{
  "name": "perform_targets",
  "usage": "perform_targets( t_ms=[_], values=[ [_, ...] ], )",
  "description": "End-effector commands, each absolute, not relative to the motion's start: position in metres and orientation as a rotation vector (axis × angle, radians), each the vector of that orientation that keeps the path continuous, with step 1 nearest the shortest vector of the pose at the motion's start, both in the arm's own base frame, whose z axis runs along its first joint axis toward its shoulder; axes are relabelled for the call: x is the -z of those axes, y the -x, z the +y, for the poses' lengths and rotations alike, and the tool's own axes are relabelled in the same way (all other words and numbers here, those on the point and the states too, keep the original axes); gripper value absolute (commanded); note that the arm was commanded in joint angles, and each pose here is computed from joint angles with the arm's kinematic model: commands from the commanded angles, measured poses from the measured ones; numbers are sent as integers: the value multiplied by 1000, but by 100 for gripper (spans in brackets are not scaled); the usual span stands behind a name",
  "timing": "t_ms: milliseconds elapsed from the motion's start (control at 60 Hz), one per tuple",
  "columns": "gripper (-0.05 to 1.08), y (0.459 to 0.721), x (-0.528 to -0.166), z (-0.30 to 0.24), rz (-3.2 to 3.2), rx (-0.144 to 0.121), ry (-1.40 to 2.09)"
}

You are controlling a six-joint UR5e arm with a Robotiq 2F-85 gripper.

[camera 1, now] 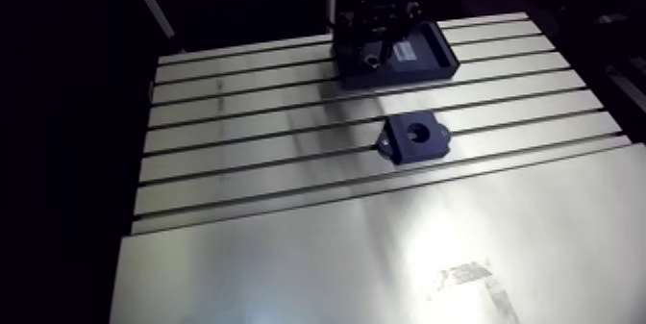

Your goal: Pick up the bearing and press it into the housing until flush.

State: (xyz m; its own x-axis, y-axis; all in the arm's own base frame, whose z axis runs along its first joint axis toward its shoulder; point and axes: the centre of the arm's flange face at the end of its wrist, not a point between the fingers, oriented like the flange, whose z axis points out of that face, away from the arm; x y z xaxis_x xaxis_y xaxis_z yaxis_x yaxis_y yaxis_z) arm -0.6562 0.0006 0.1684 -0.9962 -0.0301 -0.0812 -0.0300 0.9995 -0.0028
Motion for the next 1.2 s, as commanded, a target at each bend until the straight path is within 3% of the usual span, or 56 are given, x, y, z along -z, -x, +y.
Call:
perform_targets(
  t_ms=[17, 1200],
  values=[
    [46, 656, -168, 0, 3060, 2, 47],
    [52, 658, -166, 3, 3058, 3, 44]
  ],
)
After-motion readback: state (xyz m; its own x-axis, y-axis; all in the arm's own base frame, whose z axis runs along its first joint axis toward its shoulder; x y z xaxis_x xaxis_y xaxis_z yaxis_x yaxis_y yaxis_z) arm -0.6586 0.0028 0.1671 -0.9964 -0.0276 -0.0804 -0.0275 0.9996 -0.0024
